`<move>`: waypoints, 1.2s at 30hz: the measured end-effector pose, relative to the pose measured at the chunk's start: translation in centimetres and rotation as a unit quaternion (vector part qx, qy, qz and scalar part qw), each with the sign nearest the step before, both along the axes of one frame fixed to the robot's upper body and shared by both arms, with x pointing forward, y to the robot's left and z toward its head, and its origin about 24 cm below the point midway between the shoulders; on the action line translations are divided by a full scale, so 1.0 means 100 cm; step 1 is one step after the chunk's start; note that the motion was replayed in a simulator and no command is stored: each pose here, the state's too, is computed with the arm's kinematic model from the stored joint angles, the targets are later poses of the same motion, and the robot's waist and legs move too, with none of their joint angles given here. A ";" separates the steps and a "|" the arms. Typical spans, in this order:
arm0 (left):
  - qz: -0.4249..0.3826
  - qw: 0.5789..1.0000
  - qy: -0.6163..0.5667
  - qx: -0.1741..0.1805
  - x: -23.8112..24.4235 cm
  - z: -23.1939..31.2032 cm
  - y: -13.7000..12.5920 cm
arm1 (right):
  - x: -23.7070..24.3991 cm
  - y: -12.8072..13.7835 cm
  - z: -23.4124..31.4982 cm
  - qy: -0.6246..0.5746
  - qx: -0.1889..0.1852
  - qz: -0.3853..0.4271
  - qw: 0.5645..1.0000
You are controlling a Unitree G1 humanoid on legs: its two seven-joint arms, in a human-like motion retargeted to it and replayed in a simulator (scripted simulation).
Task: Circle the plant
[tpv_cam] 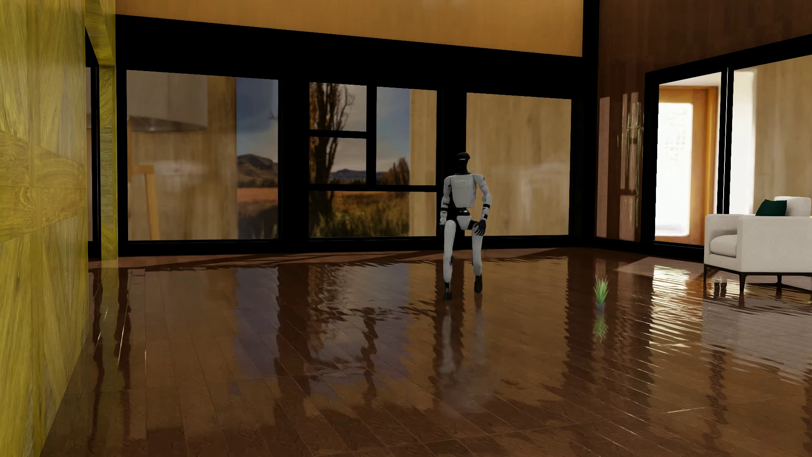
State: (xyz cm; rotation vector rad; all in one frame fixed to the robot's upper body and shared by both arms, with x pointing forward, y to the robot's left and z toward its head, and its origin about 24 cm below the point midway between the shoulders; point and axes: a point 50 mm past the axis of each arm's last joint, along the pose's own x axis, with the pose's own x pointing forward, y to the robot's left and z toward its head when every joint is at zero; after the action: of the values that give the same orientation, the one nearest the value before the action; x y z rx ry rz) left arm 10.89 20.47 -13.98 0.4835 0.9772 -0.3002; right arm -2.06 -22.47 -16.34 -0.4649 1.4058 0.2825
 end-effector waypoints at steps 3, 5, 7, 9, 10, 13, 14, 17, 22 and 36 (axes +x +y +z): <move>-0.053 0.997 0.055 -0.007 -0.029 -0.013 -0.019 | 0.017 0.003 0.000 -0.021 0.006 0.012 1.000; -0.057 0.993 0.100 -0.001 -0.058 -0.020 -0.019 | 0.043 0.007 0.003 -0.062 0.017 0.033 0.997; -0.048 0.989 0.137 0.011 -0.083 -0.023 -0.010 | 0.078 0.008 0.011 -0.126 0.024 0.031 0.991; -0.058 0.984 0.167 0.019 -0.102 -0.025 -0.006 | 0.108 0.001 0.024 -0.184 0.022 0.020 0.983; -0.073 0.982 0.173 0.019 -0.109 -0.024 -0.006 | 0.112 -0.003 0.027 -0.194 0.017 0.013 0.981; -0.069 0.976 0.204 0.023 -0.133 -0.023 -0.002 | 0.089 -0.011 0.021 -0.168 0.006 -0.029 0.985; -0.073 0.974 0.211 0.027 -0.136 -0.024 -0.001 | 0.074 -0.012 0.017 -0.140 0.002 -0.029 0.990; -0.073 0.980 0.182 0.035 -0.111 -0.024 0.003 | 0.052 0.000 0.007 -0.088 0.010 0.003 0.996; -0.039 0.997 0.053 0.027 -0.031 -0.007 0.010 | 0.015 -0.014 0.009 -0.049 -0.010 -0.026 0.998; -0.042 0.981 0.189 0.020 -0.124 -0.023 -0.001 | 0.060 -0.002 0.019 -0.126 0.020 0.024 0.992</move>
State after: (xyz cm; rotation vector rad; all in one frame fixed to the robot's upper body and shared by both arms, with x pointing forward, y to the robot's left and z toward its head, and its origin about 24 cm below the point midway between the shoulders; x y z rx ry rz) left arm -1.54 20.35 -16.29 0.5161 1.3375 -0.4602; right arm 3.91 -22.69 -14.48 -0.4835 1.1423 0.2799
